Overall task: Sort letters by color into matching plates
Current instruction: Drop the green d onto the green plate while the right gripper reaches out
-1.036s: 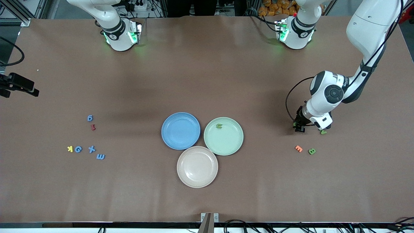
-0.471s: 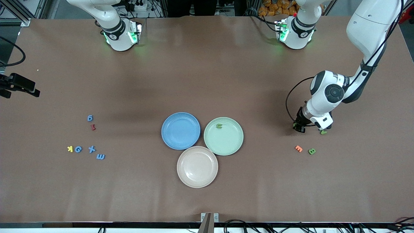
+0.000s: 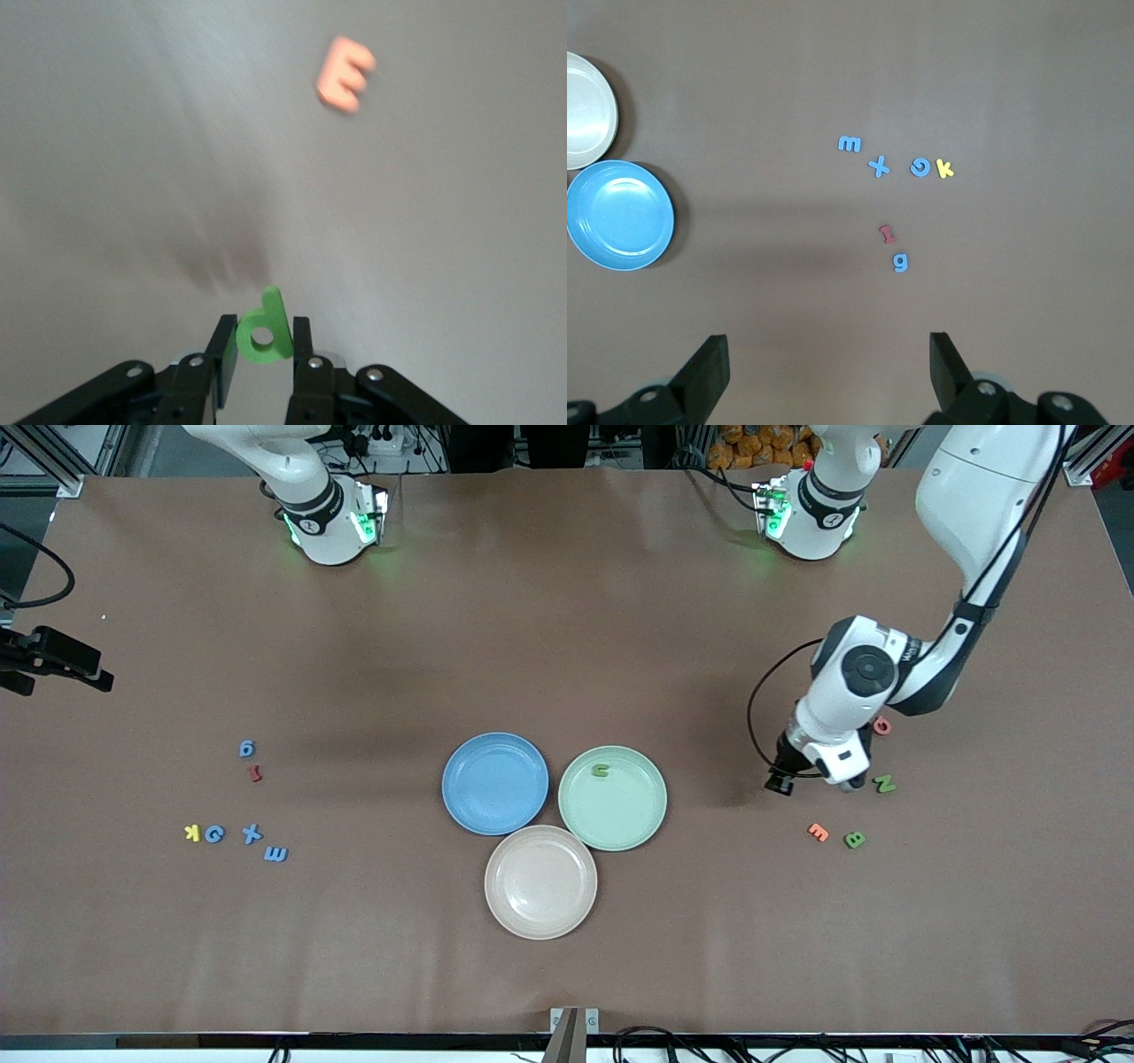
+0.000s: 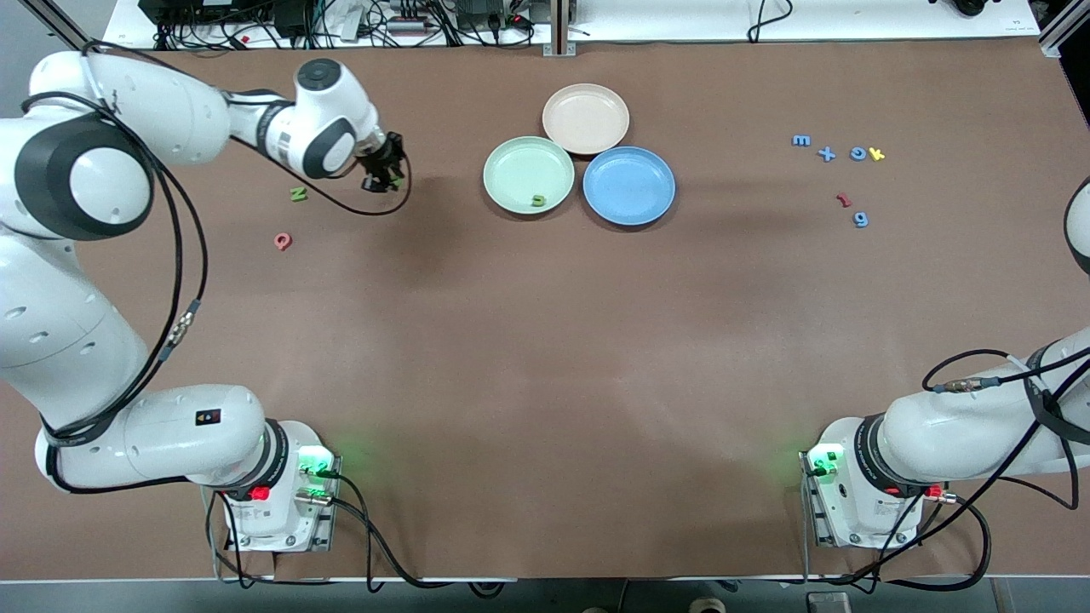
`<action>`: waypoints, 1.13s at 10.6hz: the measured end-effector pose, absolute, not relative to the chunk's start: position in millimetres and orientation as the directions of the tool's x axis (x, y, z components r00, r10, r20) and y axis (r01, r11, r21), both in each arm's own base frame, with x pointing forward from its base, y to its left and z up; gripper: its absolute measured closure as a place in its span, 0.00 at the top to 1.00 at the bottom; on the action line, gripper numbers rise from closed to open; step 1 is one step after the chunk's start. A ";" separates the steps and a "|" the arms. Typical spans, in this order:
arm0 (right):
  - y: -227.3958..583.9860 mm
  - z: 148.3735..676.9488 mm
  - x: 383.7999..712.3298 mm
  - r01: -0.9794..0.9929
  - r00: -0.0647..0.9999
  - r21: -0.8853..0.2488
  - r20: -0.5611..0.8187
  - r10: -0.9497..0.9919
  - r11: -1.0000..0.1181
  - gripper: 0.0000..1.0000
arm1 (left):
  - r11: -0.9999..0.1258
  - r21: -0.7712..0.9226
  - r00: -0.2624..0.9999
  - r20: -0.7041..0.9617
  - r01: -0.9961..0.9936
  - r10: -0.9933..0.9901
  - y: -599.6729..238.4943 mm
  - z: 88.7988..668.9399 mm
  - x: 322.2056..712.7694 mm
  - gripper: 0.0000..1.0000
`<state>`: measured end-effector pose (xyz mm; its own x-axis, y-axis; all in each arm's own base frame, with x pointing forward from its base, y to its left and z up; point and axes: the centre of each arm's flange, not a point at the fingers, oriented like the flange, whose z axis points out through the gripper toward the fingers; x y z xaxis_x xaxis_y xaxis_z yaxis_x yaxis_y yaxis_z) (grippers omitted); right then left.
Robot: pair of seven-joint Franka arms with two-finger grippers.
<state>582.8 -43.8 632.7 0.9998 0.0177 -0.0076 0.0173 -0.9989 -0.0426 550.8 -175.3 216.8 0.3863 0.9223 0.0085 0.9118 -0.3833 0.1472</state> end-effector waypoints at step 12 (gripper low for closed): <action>-38.1 620.4 591.5 0.026 1.000 -0.041 -0.015 0.027 -0.999 1.00 | -0.483 0.295 0.497 0.034 0.824 0.867 -285.8 299.4 559.8 0.30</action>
